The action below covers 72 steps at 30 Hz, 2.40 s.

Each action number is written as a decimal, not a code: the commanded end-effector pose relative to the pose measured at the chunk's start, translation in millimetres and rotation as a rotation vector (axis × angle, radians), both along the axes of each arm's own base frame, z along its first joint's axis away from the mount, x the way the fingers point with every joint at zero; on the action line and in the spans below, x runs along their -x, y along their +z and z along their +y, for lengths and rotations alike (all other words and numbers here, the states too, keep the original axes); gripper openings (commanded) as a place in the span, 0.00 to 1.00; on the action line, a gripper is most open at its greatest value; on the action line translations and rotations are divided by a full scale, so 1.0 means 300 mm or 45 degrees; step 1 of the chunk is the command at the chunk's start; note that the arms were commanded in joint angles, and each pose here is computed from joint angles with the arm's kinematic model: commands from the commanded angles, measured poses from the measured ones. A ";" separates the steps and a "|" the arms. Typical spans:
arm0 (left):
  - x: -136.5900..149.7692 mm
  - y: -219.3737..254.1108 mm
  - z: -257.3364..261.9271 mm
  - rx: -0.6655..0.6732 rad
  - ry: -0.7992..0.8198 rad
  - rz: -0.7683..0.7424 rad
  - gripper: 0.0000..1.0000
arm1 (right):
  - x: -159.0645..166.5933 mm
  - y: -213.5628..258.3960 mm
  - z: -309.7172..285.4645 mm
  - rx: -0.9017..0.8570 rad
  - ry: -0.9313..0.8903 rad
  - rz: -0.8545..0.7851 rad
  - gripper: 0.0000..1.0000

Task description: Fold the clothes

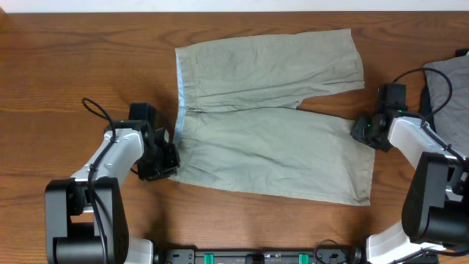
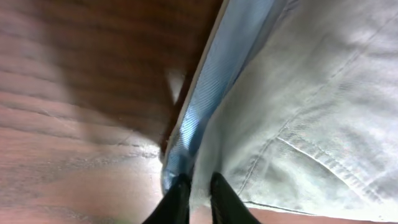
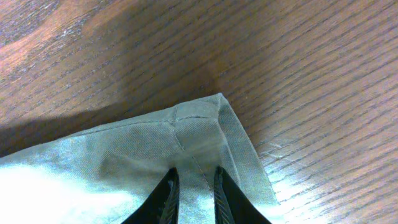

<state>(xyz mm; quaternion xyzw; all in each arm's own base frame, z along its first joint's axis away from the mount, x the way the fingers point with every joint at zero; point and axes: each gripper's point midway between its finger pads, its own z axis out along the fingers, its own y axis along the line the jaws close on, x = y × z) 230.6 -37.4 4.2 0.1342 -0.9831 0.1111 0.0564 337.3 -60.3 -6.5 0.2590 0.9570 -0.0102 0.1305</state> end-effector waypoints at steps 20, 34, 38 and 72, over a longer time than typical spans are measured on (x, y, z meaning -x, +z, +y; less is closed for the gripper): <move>0.118 -0.029 0.057 -0.127 0.006 0.169 0.14 | 0.146 -0.140 -0.025 0.032 -0.019 0.226 0.20; 0.027 0.110 0.057 -0.130 0.038 0.100 0.23 | 0.080 -0.044 -0.036 0.029 -0.020 0.224 0.36; -0.101 0.228 0.059 -0.130 0.070 -0.094 0.26 | 0.007 0.050 -0.024 -0.014 -0.008 0.176 0.54; -0.794 0.108 -0.149 0.158 -0.014 -0.859 0.26 | -0.523 0.110 -0.028 0.059 0.357 -0.393 0.28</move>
